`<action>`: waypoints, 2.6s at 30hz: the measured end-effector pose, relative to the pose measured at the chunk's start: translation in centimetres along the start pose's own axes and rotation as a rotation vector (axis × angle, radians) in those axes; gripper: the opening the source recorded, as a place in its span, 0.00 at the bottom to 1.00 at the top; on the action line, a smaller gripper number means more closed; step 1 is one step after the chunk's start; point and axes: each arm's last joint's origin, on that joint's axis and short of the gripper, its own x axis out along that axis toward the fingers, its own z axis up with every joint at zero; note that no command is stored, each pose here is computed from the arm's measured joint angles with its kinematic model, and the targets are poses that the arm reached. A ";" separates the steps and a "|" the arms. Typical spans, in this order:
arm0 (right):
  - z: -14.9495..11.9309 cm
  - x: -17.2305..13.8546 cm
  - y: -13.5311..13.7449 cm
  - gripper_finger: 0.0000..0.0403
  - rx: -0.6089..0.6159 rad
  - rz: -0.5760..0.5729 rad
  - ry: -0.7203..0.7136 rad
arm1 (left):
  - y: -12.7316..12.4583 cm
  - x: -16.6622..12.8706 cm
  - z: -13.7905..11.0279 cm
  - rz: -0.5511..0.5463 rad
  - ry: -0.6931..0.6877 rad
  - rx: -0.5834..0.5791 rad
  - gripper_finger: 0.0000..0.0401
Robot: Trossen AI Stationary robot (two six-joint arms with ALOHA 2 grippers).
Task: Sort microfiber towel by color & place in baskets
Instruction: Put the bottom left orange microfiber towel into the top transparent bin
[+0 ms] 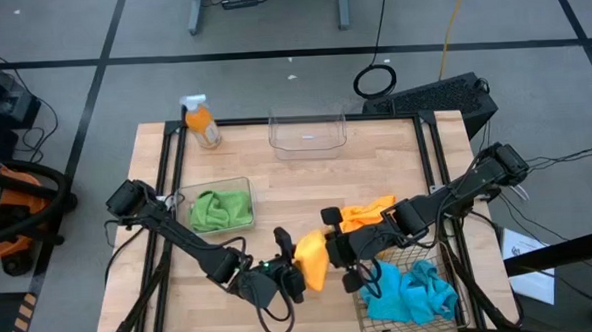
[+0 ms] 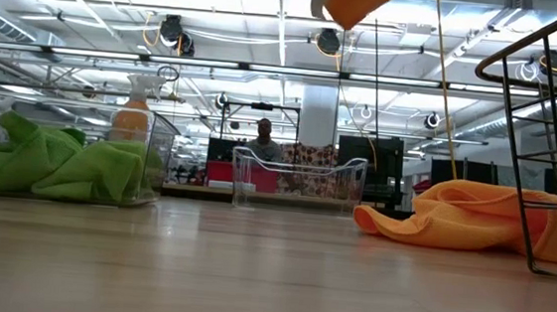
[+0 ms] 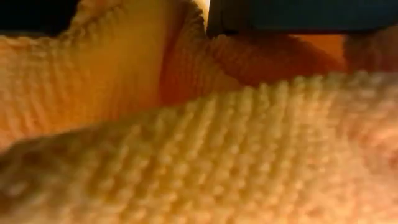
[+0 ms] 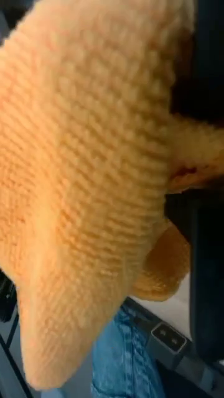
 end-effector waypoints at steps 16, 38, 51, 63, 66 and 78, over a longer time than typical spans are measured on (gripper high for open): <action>-1.4 -1.4 2.8 0.28 0.038 -0.025 0.120 | 0.3 -0.2 0.0 0.069 0.044 0.036 0.21; -3.0 -2.2 2.2 0.84 0.050 -0.297 0.250 | 0.1 -0.3 -0.1 0.056 0.045 0.047 0.03; -3.5 -3.1 2.4 0.49 -0.019 -0.342 0.306 | 0.2 0.3 -0.2 -0.015 0.010 -0.011 0.03; -3.3 -3.0 2.4 0.03 -0.084 -0.325 0.294 | 0.5 1.0 -0.3 -0.071 -0.013 -0.084 0.36; -3.0 -2.9 2.5 0.04 -0.105 -0.317 0.268 | 0.6 1.0 -0.4 -0.067 -0.009 -0.103 0.53; -1.5 -2.5 2.6 0.00 -0.135 -0.205 0.149 | -0.5 3.5 -0.8 -0.016 -0.083 -0.061 0.82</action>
